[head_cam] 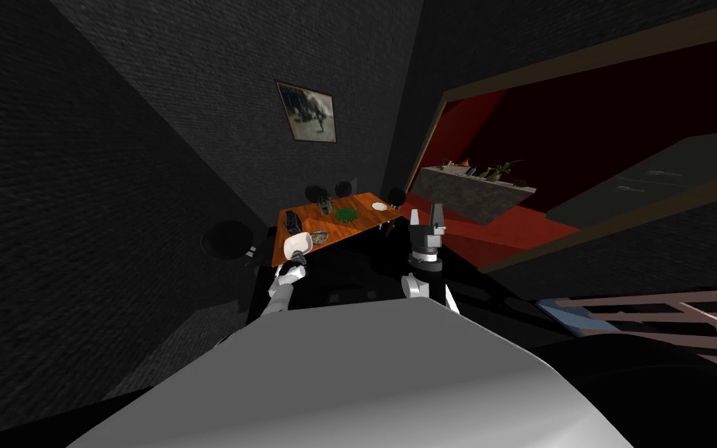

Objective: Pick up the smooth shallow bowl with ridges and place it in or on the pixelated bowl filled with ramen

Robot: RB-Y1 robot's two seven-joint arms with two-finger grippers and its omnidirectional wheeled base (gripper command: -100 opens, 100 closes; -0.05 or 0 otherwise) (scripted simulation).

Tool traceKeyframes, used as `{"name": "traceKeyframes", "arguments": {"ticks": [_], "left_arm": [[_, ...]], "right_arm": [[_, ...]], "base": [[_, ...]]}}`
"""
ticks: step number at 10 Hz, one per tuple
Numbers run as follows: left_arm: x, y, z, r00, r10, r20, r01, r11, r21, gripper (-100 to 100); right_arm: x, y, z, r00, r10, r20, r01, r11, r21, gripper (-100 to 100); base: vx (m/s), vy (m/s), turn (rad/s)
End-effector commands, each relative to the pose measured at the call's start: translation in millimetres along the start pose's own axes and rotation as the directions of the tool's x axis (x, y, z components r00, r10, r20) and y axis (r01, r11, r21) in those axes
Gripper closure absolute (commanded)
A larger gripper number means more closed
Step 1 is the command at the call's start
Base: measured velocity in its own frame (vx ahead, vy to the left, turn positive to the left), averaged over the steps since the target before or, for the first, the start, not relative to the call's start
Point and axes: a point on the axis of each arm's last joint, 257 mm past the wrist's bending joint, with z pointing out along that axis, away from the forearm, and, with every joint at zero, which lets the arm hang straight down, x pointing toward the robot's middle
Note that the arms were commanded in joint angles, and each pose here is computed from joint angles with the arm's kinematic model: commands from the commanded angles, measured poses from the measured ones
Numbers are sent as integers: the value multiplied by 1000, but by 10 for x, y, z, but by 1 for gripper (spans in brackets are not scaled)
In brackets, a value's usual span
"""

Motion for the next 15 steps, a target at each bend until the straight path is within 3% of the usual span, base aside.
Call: {"name": "traceKeyframes", "arguments": {"ticks": [1, 4, 7, 15], "left_arm": [[-1, -7, 30, 1000, -4, -1, 4, 1000, 1, 100], [243, -138, 116, 999, -24, -30, 23, 1000, -9, 100], [434, -184, 228, 999, -9, -53, 5, 998, -59, 100], [471, -218, 395, 994, 86, -62, -96, 978, -184, 100]], "right_arm": [[0, 0, 0, 1000, 0, 0, 0, 1000, 0, 0], [0, 0, 0, 1000, 0, 0, 0, 1000, 0, 0], [0, 0, 0, 1000, 0, 0, 0, 1000, 0, 0], [0, 0, -1, 1000, 0, 0, 0, 1000, 0, 0]], "base": [[-14, -19, -11], [-33, -56, 56], [17, -71, 62], [102, -53, 28]]}}
